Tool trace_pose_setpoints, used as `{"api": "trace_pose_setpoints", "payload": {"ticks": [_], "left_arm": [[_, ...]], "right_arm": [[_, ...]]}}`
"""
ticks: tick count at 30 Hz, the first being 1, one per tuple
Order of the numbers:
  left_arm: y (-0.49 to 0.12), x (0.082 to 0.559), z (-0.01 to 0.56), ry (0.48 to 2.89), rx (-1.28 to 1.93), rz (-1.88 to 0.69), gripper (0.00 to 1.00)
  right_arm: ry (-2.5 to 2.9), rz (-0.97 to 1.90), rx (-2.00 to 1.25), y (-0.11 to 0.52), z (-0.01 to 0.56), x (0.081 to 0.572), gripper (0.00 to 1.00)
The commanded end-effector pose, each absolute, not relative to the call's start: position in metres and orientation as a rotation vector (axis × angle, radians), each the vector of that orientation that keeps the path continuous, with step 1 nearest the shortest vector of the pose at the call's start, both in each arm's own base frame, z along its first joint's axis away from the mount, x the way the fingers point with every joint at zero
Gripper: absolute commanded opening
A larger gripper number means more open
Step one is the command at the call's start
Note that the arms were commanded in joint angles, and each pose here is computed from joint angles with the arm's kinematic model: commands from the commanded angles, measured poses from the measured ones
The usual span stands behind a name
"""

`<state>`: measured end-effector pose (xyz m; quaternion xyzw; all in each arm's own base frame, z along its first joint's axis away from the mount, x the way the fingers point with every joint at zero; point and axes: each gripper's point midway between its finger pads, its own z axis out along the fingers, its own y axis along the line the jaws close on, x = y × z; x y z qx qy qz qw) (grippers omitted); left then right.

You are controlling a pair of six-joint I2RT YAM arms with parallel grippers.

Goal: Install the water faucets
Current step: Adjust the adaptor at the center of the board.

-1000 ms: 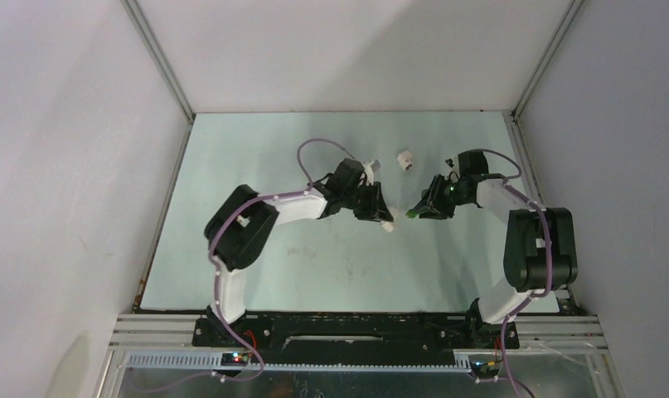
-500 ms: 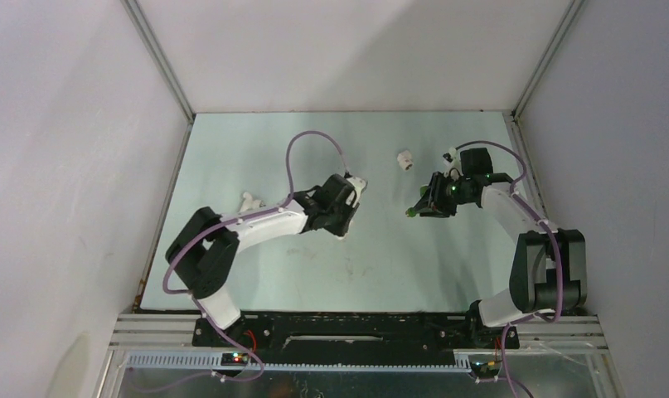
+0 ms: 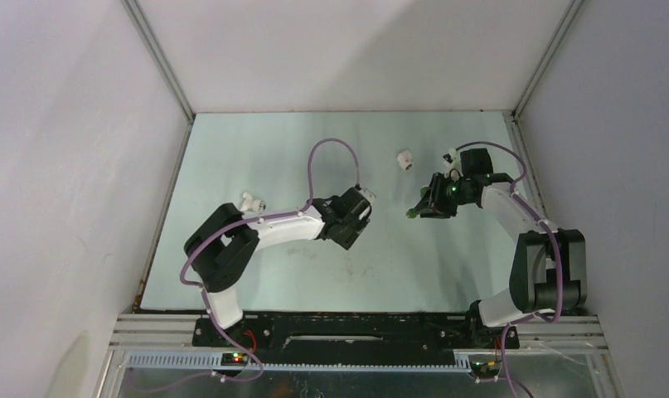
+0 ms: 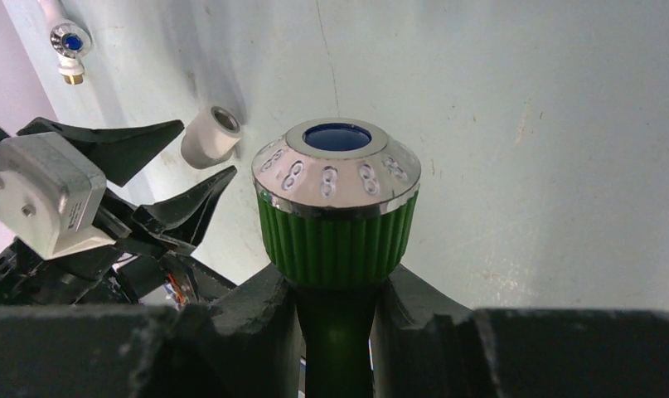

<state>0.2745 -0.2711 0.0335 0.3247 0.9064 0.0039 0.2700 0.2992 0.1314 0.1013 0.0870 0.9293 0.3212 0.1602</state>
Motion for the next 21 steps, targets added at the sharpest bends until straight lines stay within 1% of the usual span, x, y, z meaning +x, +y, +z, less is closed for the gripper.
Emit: {"api": "trace_pose_setpoints", "payload": {"ticks": [1,3,4,5,7,14,17,21], "left_arm": [[-0.271,0.269,0.043,2.456,0.723,-0.140,0.72],[-0.273,0.265,0.046,2.456,0.630,-0.281,0.73],[-0.275,0.264,0.050,2.446,0.587,-0.360,0.81],[-0.279,0.263,0.054,2.428,0.556,-0.440,0.84],[-0.286,0.264,0.062,2.380,0.523,-0.566,0.85],[-0.290,0.278,0.054,2.381,0.498,-0.625,0.85],[-0.296,0.283,0.051,2.387,0.514,-0.682,0.83],[-0.305,0.286,0.047,2.405,0.572,-0.695,0.77]], "right_arm": [[2.603,0.921,0.195,0.132,0.116,0.309,0.00],[2.607,0.919,0.194,0.131,0.116,0.308,0.00],[2.607,0.920,0.193,0.132,0.116,0.308,0.00],[2.609,0.921,0.192,0.132,0.115,0.308,0.00],[2.611,0.923,0.191,0.132,0.115,0.308,0.00],[2.616,0.941,0.190,0.133,0.115,0.306,0.00],[2.617,0.939,0.191,0.132,0.115,0.305,0.00],[2.613,0.943,0.197,0.132,0.117,0.305,0.00]]}}
